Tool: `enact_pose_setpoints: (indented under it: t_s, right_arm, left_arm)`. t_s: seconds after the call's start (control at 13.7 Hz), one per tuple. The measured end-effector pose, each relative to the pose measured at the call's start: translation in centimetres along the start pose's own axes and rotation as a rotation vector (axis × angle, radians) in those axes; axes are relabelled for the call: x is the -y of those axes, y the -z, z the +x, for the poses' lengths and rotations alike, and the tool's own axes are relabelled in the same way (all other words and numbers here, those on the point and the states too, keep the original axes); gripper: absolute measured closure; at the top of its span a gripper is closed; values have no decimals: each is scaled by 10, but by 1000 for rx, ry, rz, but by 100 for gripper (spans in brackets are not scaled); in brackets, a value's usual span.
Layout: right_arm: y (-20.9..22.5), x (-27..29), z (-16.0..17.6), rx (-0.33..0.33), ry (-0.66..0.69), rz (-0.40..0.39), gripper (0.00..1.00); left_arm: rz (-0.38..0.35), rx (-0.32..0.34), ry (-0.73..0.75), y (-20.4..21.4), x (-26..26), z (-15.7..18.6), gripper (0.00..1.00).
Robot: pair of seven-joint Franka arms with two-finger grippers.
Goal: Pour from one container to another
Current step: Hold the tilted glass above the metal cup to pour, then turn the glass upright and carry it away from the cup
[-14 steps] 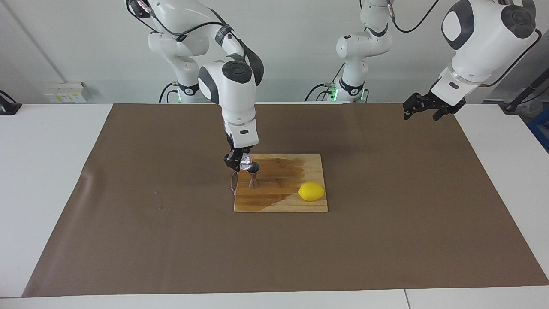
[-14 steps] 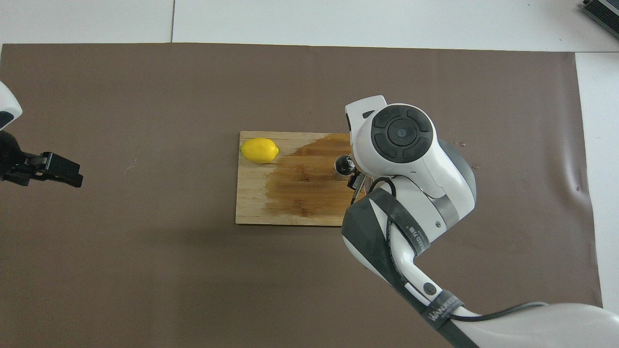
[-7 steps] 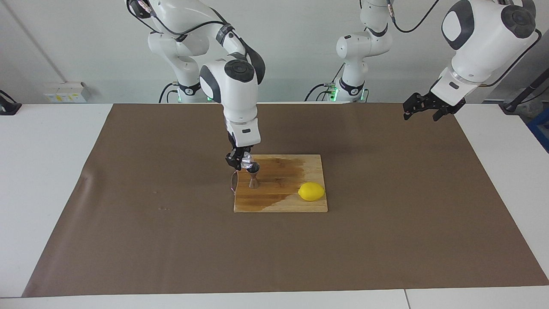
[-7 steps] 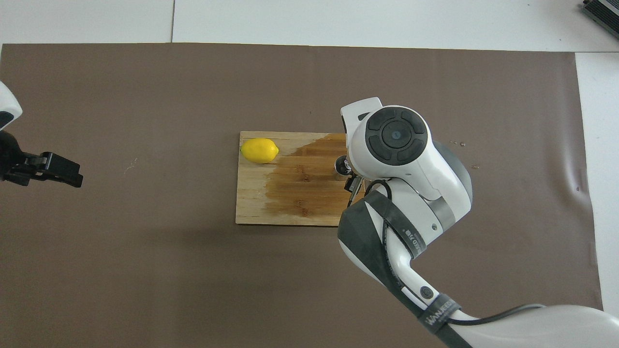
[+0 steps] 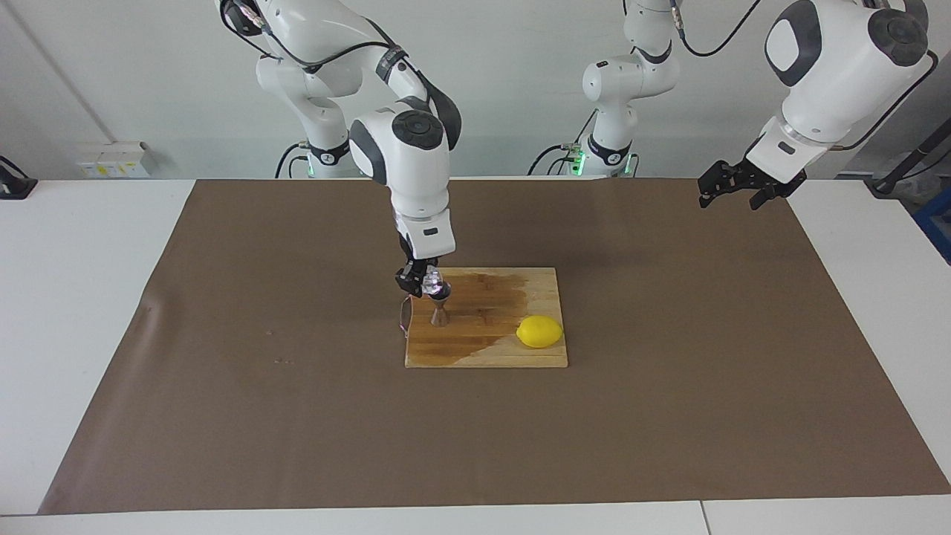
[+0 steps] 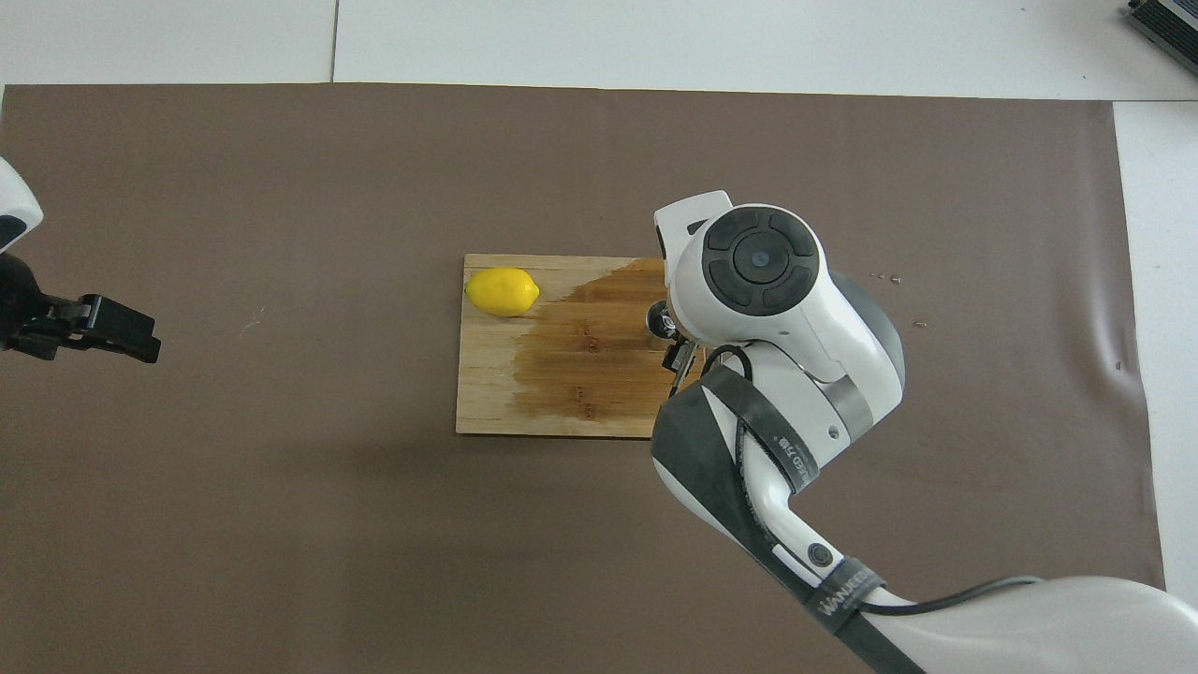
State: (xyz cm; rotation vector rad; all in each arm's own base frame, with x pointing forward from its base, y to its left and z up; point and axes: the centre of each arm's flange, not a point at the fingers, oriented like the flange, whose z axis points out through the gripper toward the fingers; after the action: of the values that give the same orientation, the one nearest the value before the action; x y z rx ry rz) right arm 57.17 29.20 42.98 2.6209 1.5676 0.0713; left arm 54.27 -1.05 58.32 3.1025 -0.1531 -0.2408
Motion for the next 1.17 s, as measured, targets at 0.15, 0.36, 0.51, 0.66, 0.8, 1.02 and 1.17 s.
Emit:
enact_pose_setpoints:
  t_s: [0.15,0.36,0.51,0.66,0.8,1.02,1.17]
  right_arm:
    - [6,-4,0,-22,12,16,52]
    - [27,-17,-9,-76,17,42,52]
    - [46,-24,-18,-128,14,67,52]
    - [66,-36,-32,-201,26,104,52]
    - [79,-59,-57,-283,61,132,52]
    - [70,-112,-114,-386,105,157,52]
    - [47,-138,-155,-427,104,178,52]
  left_arm:
    - [0,0,0,0,0,0,0]
    - [0,0,0,0,0,0,0]
    - [0,0,0,0,0,0,0]
    - [0,0,0,0,0,0,0]
    - [0,0,0,0,0,0,0]
    - [0,0,0,0,0,0,0]
    - [0,0,0,0,0,0,0]
